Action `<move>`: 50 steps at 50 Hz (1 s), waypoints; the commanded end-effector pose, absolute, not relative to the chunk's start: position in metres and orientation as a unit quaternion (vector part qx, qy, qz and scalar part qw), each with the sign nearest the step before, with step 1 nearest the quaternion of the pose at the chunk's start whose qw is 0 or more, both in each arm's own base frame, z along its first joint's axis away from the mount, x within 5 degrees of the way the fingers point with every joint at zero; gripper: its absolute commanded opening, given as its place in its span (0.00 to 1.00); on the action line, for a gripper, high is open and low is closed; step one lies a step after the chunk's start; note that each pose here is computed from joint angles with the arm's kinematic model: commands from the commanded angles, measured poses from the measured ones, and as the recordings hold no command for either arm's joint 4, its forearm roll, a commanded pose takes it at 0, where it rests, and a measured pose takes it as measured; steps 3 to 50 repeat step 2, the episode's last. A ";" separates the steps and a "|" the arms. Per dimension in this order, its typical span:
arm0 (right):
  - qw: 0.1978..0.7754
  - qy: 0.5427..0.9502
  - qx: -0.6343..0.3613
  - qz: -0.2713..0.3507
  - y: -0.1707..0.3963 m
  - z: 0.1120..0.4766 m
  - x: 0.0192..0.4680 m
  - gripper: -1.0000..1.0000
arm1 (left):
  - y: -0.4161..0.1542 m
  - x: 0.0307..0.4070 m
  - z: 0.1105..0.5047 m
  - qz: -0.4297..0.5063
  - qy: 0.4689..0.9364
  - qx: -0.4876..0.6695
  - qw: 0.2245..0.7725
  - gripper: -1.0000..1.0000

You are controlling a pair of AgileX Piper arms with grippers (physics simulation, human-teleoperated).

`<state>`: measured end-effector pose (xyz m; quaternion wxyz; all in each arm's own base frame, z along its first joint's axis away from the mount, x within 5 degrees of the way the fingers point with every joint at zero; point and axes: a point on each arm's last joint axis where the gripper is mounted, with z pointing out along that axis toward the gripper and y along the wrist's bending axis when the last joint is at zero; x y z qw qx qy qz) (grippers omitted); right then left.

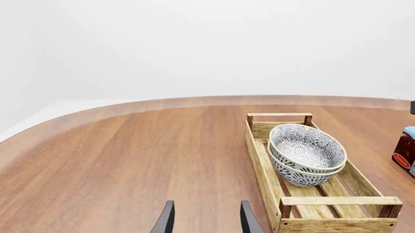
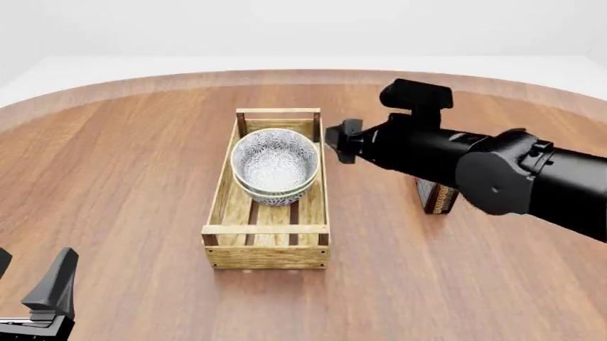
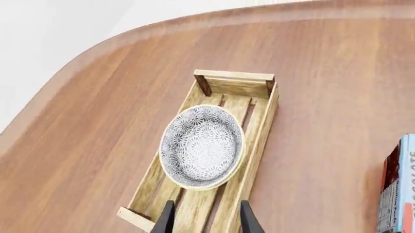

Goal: Stack the left bowl on the right bowl and place them in the tray.

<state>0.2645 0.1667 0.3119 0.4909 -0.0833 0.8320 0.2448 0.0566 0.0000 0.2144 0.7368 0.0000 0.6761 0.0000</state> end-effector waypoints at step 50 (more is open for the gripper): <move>0.531 0.794 -0.074 0.285 0.126 0.312 0.191 1.00 | 0.000 0.057 0.214 0.000 0.676 0.000 0.737 1.00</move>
